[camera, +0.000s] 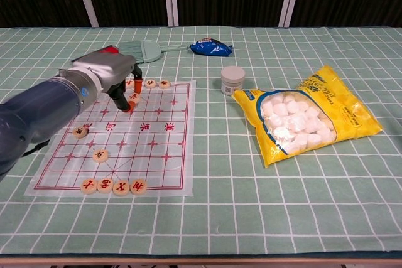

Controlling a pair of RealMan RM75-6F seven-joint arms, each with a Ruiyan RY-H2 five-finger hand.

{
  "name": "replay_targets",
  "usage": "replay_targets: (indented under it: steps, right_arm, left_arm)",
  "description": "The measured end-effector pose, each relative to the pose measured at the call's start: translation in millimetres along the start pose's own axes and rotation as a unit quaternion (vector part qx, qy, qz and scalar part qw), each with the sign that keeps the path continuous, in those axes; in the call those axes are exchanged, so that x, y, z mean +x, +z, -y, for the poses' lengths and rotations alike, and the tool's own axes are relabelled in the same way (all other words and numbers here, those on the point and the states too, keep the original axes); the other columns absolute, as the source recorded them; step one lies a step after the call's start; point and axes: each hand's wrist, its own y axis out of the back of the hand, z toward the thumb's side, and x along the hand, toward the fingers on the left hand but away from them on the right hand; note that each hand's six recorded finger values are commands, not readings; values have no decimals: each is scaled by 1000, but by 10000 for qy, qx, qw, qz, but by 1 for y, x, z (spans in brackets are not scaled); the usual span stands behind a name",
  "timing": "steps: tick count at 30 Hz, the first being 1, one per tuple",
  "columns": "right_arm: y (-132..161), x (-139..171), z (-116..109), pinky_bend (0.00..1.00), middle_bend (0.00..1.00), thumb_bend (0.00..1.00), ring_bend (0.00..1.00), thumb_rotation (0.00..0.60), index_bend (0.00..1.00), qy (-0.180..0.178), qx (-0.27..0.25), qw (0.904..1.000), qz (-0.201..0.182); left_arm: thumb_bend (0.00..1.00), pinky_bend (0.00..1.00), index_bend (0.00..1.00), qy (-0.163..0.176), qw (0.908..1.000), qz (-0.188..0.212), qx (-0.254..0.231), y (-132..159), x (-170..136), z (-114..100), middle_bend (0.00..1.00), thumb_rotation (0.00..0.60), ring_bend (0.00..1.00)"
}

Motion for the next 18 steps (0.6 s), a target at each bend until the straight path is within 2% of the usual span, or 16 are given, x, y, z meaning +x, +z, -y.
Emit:
replay_targets:
  steps: [18]
  right_arm:
    - [-2,-1,0,0,0,338,0,600,0,-5,17,10000,42]
  left_arm:
    - [331,1000,463,-73,9999,-11,119,6,13,8,1000,600,940]
